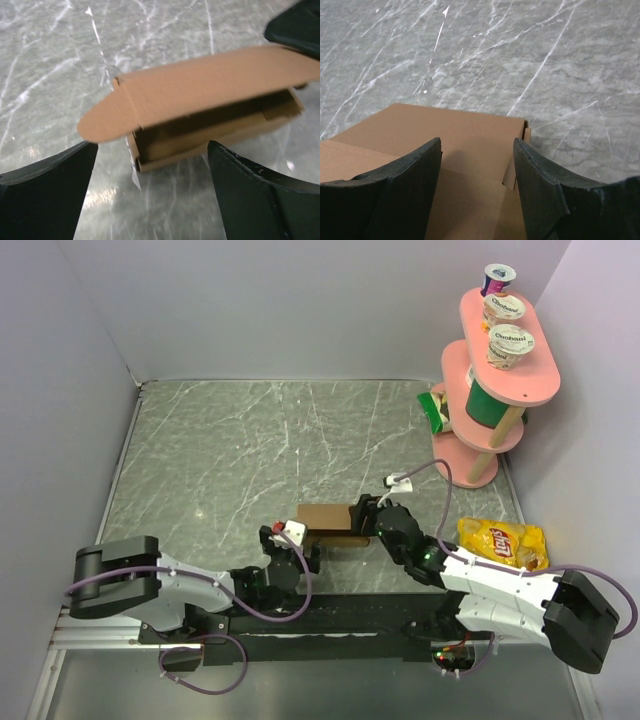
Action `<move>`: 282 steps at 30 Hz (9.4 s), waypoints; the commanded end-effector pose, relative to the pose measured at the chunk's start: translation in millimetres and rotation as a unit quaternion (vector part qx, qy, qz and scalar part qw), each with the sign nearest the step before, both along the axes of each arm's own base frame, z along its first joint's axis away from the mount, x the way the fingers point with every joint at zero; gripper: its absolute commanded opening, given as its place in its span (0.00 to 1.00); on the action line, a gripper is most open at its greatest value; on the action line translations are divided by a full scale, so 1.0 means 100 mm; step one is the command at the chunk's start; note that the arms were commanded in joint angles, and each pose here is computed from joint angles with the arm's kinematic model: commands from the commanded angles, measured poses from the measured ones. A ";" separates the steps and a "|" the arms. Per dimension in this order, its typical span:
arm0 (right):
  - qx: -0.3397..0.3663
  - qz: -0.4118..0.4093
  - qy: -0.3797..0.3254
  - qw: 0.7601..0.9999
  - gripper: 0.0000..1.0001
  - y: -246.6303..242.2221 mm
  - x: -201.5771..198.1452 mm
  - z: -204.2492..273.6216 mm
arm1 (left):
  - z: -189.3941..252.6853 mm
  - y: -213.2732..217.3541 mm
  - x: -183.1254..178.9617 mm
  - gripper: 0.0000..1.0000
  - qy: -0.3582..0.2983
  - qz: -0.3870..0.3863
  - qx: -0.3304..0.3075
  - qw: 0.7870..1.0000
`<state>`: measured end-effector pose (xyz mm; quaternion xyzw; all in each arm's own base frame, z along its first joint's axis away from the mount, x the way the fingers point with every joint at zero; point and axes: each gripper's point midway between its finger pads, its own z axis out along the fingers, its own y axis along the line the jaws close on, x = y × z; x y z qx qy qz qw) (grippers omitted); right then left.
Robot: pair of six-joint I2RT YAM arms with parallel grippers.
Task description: Fold the paper box
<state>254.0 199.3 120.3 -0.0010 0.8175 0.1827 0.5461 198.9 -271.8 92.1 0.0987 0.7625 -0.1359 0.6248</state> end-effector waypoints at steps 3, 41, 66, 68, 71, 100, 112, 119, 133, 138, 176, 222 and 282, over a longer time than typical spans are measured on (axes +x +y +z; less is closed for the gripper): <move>0.021 -0.025 -0.007 0.999 0.66 -0.05 -0.01 0.01 | 0.08 0.02 -0.23 0.96 0.017 -0.022 -0.039 0.999; -0.067 -0.031 0.124 0.990 0.61 -0.06 -0.28 -0.88 | 0.08 0.05 0.15 0.82 0.236 -0.080 -0.193 0.949; -0.097 0.159 0.020 0.982 1.00 0.05 -0.50 -0.11 | 0.06 0.45 0.68 0.94 0.239 -0.085 -0.222 0.942; -0.117 0.203 -0.031 0.972 1.00 0.13 -0.59 0.01 | 0.07 0.49 0.75 0.98 0.245 -0.084 -0.226 0.939; -0.144 0.262 -0.072 0.952 1.00 0.33 -0.69 0.13 | 0.13 0.61 0.89 1.00 0.252 -0.076 -0.232 0.936; -0.542 0.268 -0.157 0.781 0.95 1.00 -0.53 -0.55 | 0.35 0.92 1.07 0.96 0.233 -0.068 -0.261 0.934; -0.585 0.208 -0.214 0.755 0.59 0.99 -0.43 -0.46 | 0.37 0.96 1.11 0.96 0.230 -0.062 -0.264 0.935; -0.577 0.260 -0.175 0.754 0.40 0.98 -0.55 -0.46 | 0.43 0.97 1.10 0.96 0.222 -0.063 -0.265 0.936; -0.509 0.343 -0.093 0.784 0.26 0.91 -0.66 -0.28 | 0.46 0.97 1.02 0.96 0.213 -0.071 -0.278 0.934; -0.532 0.332 -0.078 0.775 0.31 0.88 -0.67 -0.48 | 0.42 0.95 0.98 0.96 0.221 -0.079 -0.282 0.930; -0.026 0.169 0.181 0.969 1.00 -0.12 -0.17 0.13 | 0.02 0.64 0.72 0.96 0.302 -0.114 -0.272 0.906; 0.230 0.204 0.331 0.892 0.27 -0.19 -0.12 -0.71 | 0.16 0.51 0.35 0.96 0.317 -0.172 -0.357 0.862; -0.142 0.298 -0.151 0.932 1.00 0.38 -0.17 1.04 | 0.36 0.21 0.58 0.55 0.439 -0.139 -0.518 0.721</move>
